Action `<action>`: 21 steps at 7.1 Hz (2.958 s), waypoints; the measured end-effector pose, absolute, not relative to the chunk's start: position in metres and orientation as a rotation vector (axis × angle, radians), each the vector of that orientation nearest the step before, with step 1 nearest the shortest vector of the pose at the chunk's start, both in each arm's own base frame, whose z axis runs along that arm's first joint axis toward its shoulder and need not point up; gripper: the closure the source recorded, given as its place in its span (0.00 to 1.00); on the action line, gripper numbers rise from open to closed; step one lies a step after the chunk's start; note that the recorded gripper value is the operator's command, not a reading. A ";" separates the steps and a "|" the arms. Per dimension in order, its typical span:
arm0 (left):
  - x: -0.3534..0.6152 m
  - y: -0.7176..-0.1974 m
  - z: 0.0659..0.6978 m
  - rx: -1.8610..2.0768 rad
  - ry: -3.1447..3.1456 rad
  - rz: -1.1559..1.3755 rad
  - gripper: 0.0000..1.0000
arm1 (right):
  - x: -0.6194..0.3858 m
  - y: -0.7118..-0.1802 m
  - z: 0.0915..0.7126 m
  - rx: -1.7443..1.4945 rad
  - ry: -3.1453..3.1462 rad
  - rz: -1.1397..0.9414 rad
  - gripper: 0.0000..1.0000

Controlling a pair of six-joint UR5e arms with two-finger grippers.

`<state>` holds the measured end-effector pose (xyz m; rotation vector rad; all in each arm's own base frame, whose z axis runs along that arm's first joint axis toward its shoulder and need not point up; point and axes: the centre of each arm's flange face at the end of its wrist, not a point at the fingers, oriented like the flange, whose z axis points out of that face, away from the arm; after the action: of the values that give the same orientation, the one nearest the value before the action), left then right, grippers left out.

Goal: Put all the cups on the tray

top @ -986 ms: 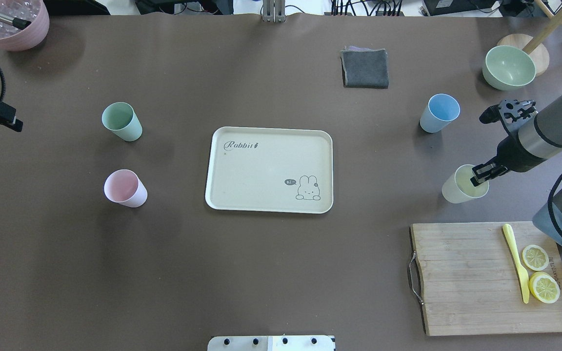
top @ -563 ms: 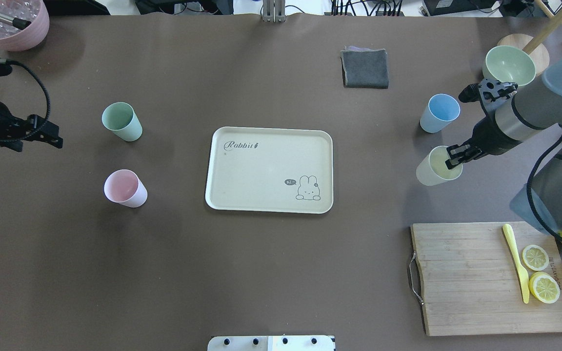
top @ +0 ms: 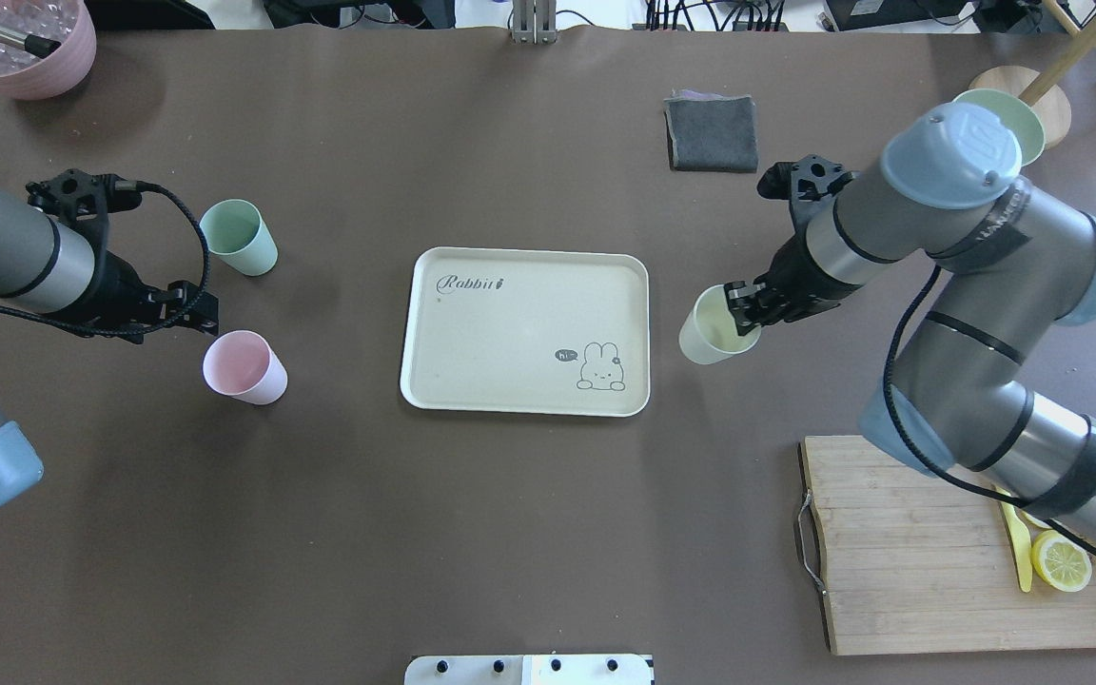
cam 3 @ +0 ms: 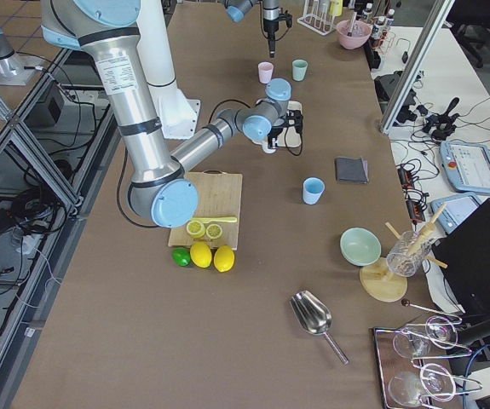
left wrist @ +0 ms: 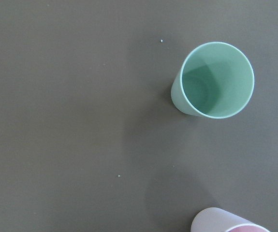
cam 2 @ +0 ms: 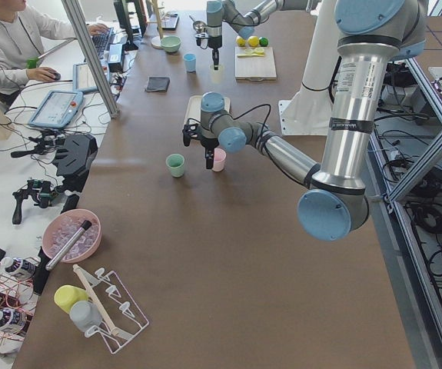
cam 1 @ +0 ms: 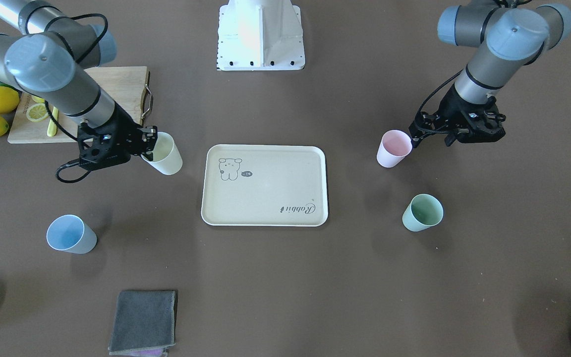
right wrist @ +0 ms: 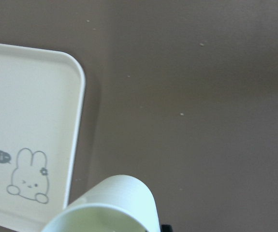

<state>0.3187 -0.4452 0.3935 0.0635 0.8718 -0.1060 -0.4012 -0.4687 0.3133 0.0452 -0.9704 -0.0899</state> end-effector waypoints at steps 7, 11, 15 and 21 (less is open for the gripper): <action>0.360 -0.423 0.404 0.050 0.829 -0.090 1.00 | -0.509 -0.433 0.230 0.013 -0.944 -0.038 1.00; 0.360 -0.430 0.370 0.044 0.885 -0.086 1.00 | -0.519 -0.435 0.237 0.008 -0.918 -0.029 1.00; 0.383 -0.463 0.278 0.014 0.944 -0.146 1.00 | -0.522 -0.446 0.251 0.039 -0.876 -0.004 1.00; 0.464 -0.462 0.227 -0.017 0.945 -0.221 1.00 | -0.496 -0.476 0.259 0.034 -0.874 0.030 0.00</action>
<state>0.4642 -0.4623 0.2274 -0.0170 0.9449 -0.2207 -0.4958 -0.4764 0.2592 0.0335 -0.8738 0.0304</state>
